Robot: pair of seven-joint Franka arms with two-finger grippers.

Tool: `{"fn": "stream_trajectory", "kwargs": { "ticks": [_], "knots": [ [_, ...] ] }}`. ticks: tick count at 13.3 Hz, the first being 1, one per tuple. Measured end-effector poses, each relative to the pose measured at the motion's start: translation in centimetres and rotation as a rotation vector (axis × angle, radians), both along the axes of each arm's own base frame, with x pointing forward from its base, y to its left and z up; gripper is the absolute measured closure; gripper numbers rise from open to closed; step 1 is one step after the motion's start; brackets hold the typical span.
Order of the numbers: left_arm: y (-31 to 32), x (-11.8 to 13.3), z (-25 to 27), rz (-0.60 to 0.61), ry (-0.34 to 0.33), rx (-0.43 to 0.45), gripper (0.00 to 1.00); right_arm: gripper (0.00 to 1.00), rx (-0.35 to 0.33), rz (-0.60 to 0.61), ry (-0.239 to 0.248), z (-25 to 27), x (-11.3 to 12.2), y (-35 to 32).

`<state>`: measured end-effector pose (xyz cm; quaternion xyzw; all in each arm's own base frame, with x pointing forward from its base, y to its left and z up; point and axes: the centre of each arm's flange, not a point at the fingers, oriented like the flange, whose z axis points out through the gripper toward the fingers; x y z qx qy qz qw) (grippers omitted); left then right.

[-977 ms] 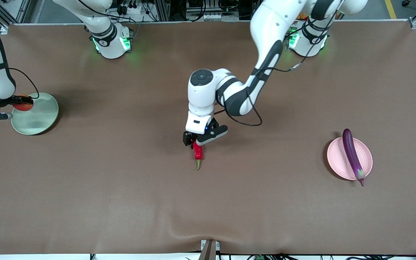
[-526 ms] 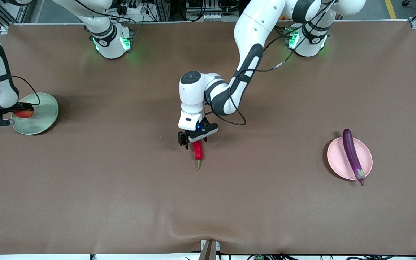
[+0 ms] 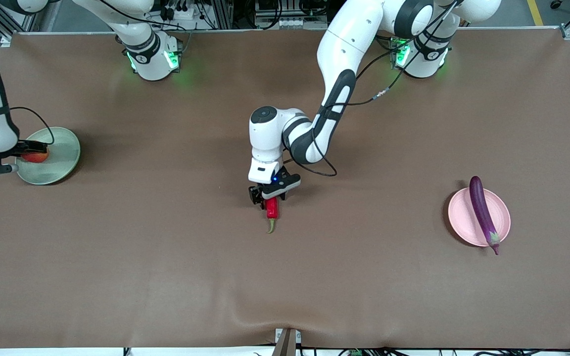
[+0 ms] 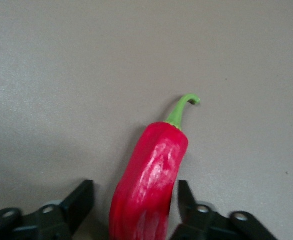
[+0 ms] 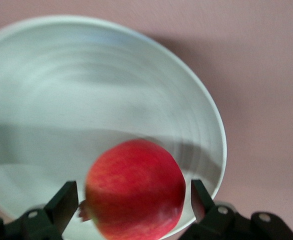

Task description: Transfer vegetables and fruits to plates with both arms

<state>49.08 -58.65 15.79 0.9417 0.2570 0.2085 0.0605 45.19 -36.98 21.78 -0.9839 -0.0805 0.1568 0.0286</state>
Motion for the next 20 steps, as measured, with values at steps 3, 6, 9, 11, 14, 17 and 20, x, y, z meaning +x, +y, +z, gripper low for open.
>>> {"fn": "stream_trajectory", "kwargs": {
  "ticks": [3,6,9,11,14,17,20],
  "knots": [
    [-0.2,0.1,0.4,0.004,-0.006,-0.009,0.60,0.00,0.064,0.036,0.037,5.4,3.8,0.2],
    [-1.0,0.7,3.8,0.027,-0.026,-0.036,0.61,0.00,0.093,0.032,0.078,8.6,6.4,2.4],
    [-0.4,1.8,11.5,0.105,-0.016,-0.032,0.62,0.00,0.101,-0.055,0.171,10.0,8.5,7.3],
    [1.2,3.1,18.2,0.171,-0.012,-0.071,0.63,0.00,0.092,-0.134,0.226,11.0,10.1,11.6],
    [7.3,6.7,28.9,0.292,-0.028,-0.127,0.63,0.00,0.086,-0.283,0.296,12.3,12.0,20.0],
    [14.6,10.1,35.2,0.414,-0.035,-0.153,0.63,0.00,0.059,-0.387,0.330,12.8,13.4,27.9],
    [22.6,12.9,38.3,0.504,-0.006,-0.113,0.63,0.00,0.015,-0.458,0.356,12.8,14.2,36.1]
  ]
}}
